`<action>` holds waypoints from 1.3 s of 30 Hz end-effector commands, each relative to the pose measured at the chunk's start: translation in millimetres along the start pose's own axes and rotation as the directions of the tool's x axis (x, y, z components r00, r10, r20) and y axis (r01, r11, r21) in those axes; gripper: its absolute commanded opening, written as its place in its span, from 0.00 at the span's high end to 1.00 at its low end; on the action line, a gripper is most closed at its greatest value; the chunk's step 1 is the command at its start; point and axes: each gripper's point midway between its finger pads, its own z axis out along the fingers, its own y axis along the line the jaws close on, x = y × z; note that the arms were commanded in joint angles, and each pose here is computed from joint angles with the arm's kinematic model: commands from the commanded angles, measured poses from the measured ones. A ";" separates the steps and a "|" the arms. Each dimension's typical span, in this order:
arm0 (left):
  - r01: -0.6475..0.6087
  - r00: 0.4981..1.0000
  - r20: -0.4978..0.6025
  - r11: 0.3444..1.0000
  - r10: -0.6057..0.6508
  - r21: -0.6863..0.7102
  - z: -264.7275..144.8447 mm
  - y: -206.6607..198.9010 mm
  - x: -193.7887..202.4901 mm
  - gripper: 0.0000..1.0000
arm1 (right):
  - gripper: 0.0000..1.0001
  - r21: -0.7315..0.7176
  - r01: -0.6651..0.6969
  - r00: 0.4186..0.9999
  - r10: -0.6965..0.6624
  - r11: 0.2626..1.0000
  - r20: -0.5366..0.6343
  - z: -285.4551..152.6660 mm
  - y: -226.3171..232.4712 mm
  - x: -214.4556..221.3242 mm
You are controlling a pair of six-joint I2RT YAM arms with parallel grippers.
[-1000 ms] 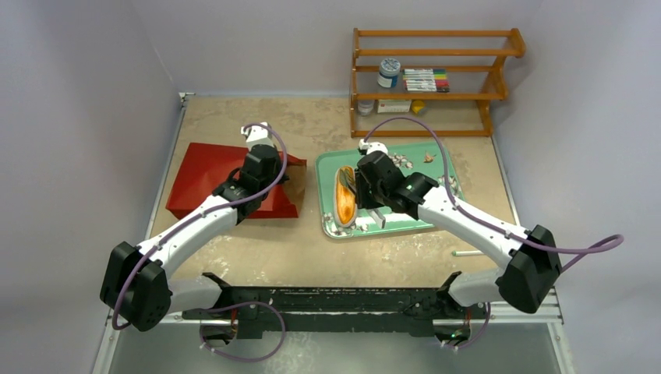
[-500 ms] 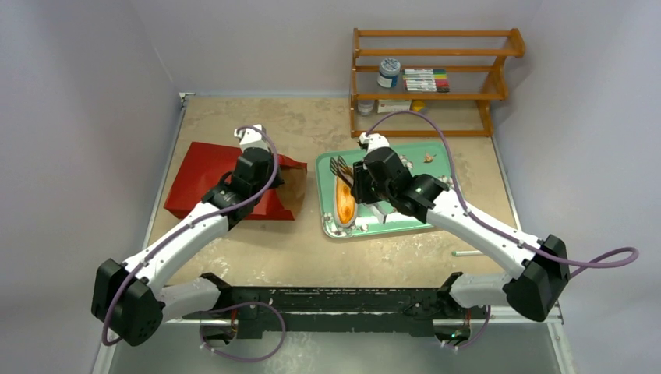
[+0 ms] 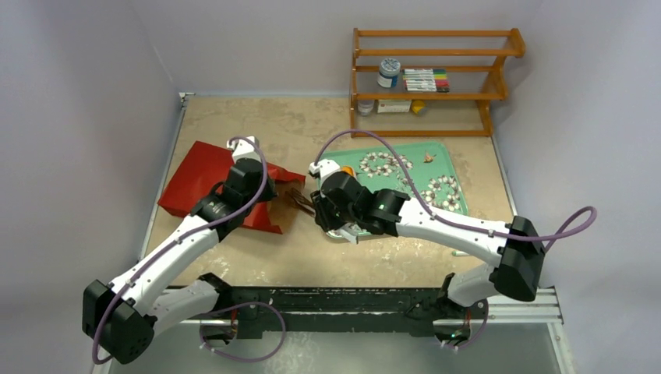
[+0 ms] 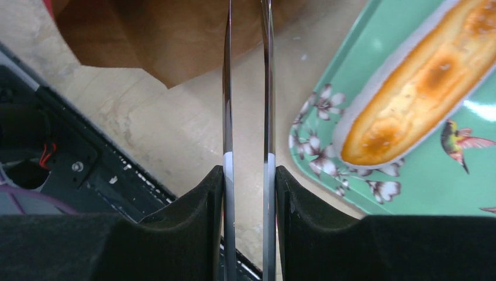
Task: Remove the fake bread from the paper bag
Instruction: Take out the fake bread from the paper bag.
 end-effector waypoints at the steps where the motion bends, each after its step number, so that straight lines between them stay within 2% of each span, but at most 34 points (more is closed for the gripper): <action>1: 0.051 0.998 0.024 0.999 -0.050 -0.009 -13.1 3.5 -6.0 1.00 | 0.64 -0.104 -0.005 0.994 0.017 0.995 0.109 -10.3 32.3 -31.0; 5: 0.057 0.997 0.046 0.997 -0.055 -0.045 -22.8 10.6 -14.5 1.00 | 0.64 -0.161 0.038 0.991 -0.017 0.986 0.132 -7.1 39.9 -22.2; 11: 0.135 0.988 0.089 0.987 -0.127 -0.086 -38.5 18.5 -27.9 1.00 | 0.62 -0.209 0.072 0.987 -0.039 0.975 0.156 7.4 45.6 -11.7; 22: 0.123 0.992 0.049 0.984 -0.118 -0.129 -27.8 22.2 -16.5 1.00 | 0.57 -0.307 0.107 0.985 -0.059 0.946 0.164 39.2 67.5 -2.5; 26: 0.126 0.992 0.038 0.984 -0.123 -0.127 -25.3 24.0 -9.0 1.00 | 0.57 -0.327 0.111 0.989 -0.073 0.938 0.127 48.8 72.3 6.1; 30: 0.128 0.992 0.025 0.984 -0.126 -0.122 -21.9 24.7 -1.5 1.00 | 0.55 -0.383 0.063 0.995 -0.029 0.922 0.092 45.1 82.6 10.7; 39: 0.145 0.989 0.010 0.984 -0.145 -0.104 -17.2 21.2 5.3 1.00 | 0.52 -0.399 -0.029 0.998 0.050 0.916 0.041 52.0 88.1 11.0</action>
